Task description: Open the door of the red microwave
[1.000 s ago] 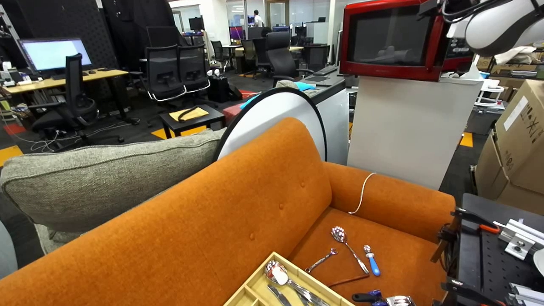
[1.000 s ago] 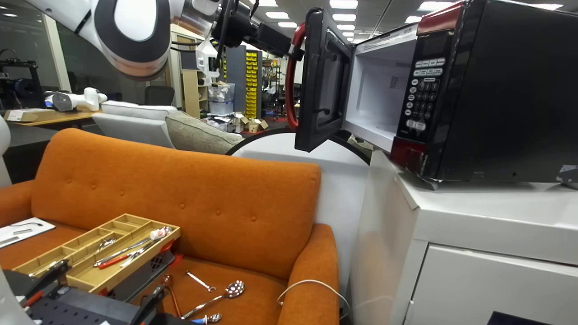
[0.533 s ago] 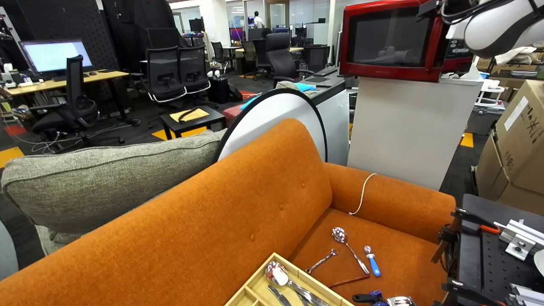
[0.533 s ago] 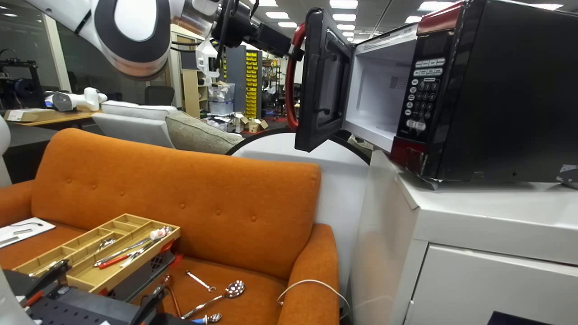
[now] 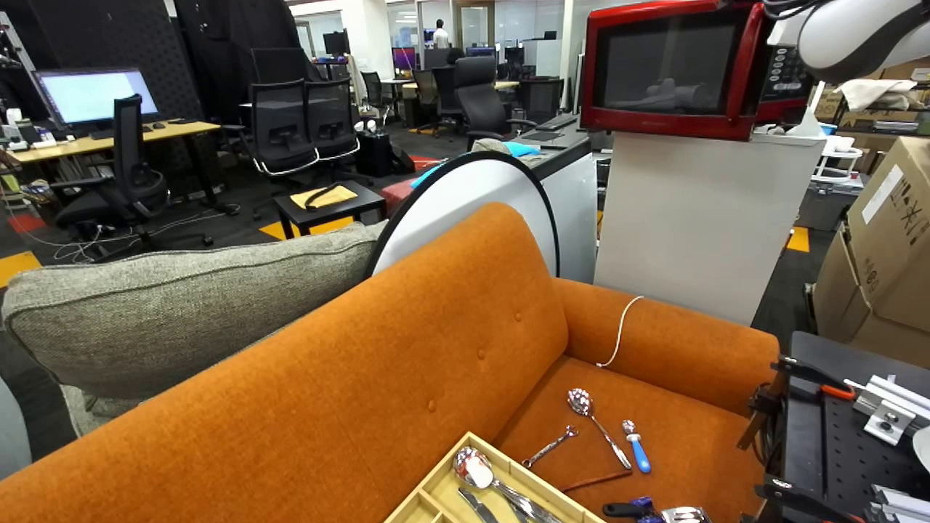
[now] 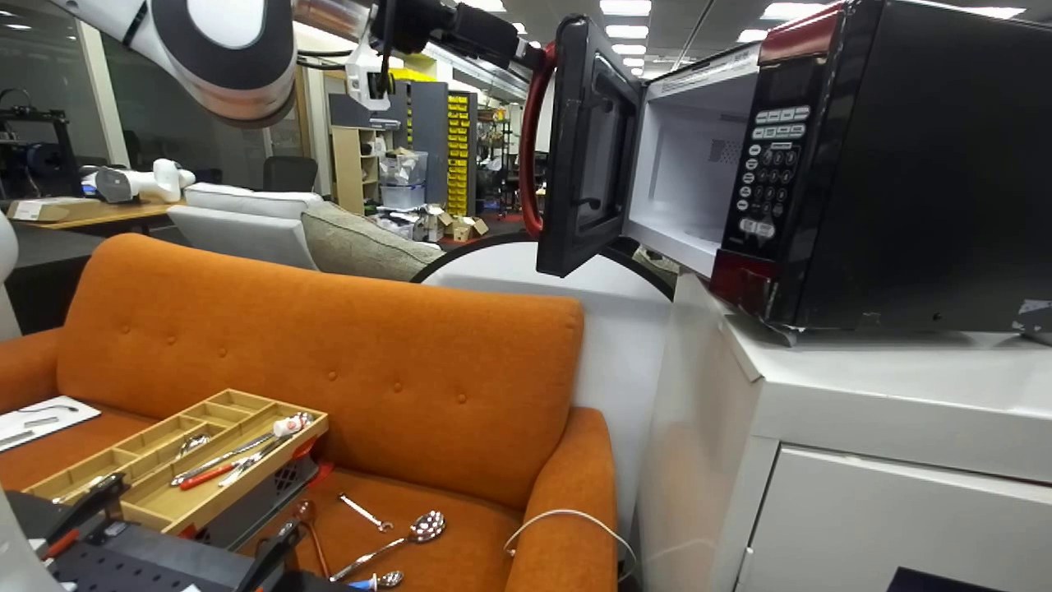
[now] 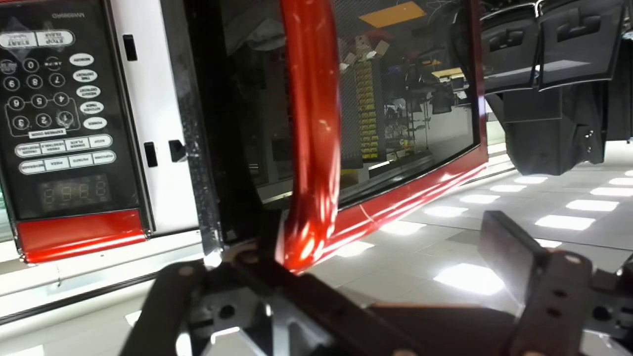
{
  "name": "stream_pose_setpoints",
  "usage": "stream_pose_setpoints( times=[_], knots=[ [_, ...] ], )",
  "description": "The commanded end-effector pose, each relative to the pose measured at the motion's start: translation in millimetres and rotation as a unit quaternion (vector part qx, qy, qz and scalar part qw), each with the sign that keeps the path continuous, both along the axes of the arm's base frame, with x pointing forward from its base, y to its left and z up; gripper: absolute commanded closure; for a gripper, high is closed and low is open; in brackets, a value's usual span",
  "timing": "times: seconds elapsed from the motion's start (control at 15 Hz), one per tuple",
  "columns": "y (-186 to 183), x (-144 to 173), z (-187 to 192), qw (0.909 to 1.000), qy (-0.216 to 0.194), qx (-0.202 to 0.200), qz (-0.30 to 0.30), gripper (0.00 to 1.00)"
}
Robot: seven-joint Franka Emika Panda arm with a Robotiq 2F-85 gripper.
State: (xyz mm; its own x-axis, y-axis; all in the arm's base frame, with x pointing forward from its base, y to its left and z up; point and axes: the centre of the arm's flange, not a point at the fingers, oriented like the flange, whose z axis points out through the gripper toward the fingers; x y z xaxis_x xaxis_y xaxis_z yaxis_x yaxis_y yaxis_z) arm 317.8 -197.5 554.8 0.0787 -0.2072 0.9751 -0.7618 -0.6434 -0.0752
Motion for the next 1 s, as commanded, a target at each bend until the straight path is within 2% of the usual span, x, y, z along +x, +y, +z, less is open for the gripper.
stream_pose_setpoints(
  times=[0.0,0.2,0.4,0.47,0.93],
  knots=[
    [11.1,-20.9,2.9,0.9992,-0.015,0.0,0.037,0.0],
    [44.1,-12.4,11.5,0.9923,-0.048,0.001,0.115,0.0],
    [83.3,-2.3,19.8,0.9854,-0.061,-0.001,0.159,0.0],
    [120.4,32.3,28.0,0.9878,-0.051,-0.004,0.147,0.0],
    [122.4,32.7,25.2,0.9874,-0.05,0.001,0.15,0.0]
  ],
)
